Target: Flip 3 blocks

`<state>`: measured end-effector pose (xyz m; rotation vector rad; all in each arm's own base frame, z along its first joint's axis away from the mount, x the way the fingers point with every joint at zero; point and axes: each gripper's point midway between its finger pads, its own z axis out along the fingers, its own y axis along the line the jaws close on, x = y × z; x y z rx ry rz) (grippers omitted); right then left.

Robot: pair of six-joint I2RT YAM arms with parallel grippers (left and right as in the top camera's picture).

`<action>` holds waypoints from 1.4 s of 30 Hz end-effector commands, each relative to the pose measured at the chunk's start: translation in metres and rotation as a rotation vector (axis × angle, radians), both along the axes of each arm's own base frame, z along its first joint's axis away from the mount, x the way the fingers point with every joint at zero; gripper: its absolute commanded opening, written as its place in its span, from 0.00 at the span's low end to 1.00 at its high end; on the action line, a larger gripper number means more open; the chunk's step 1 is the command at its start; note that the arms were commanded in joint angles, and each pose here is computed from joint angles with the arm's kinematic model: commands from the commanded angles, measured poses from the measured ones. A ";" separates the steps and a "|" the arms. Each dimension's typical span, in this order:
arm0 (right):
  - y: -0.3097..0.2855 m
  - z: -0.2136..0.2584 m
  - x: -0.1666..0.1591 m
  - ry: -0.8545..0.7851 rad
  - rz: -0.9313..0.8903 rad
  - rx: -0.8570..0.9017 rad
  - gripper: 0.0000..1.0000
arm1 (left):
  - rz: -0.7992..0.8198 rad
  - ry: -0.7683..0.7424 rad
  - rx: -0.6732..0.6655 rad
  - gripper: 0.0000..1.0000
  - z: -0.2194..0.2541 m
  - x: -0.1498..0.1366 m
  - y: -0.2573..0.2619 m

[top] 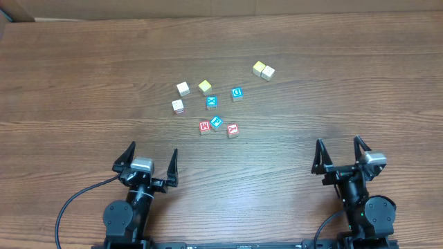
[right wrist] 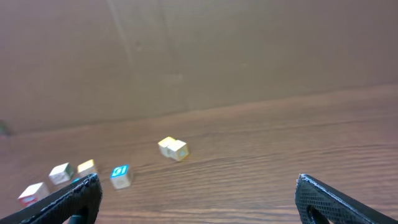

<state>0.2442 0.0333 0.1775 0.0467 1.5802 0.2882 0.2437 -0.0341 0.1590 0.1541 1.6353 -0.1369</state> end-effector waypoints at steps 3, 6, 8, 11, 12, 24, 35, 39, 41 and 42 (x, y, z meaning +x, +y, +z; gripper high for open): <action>0.014 0.007 -0.005 -0.006 0.085 -0.021 1.00 | 0.005 -0.006 0.004 1.00 0.000 0.000 0.001; 0.018 0.021 -0.010 0.001 0.113 -0.021 1.00 | 0.005 -0.007 0.004 1.00 0.000 0.000 0.001; 0.021 0.033 -0.012 0.006 0.132 -0.021 1.00 | 0.005 -0.006 0.004 1.00 0.000 0.000 0.001; 0.029 0.054 -0.015 0.021 0.180 -0.054 1.00 | 0.005 -0.006 0.004 1.00 0.000 0.000 0.001; 0.032 0.062 -0.015 0.034 0.202 -0.069 1.00 | 0.005 -0.006 0.004 1.00 0.000 0.000 0.001; 0.076 0.133 0.019 0.459 0.464 0.002 1.00 | 0.005 -0.006 0.004 1.00 0.000 0.000 0.001; 0.095 0.091 0.019 1.148 0.552 0.193 1.00 | 0.005 -0.006 0.004 1.00 0.000 0.000 0.001; 0.090 0.059 0.018 1.319 0.505 0.205 1.00 | 0.004 -0.009 0.004 1.00 0.000 0.000 0.001; 0.090 0.050 0.022 1.355 0.499 0.210 1.00 | 0.004 -0.009 0.004 1.00 0.001 0.000 0.001; 0.090 0.046 0.023 1.374 0.497 0.214 1.00 | 0.004 -0.009 0.004 1.00 0.000 0.000 0.001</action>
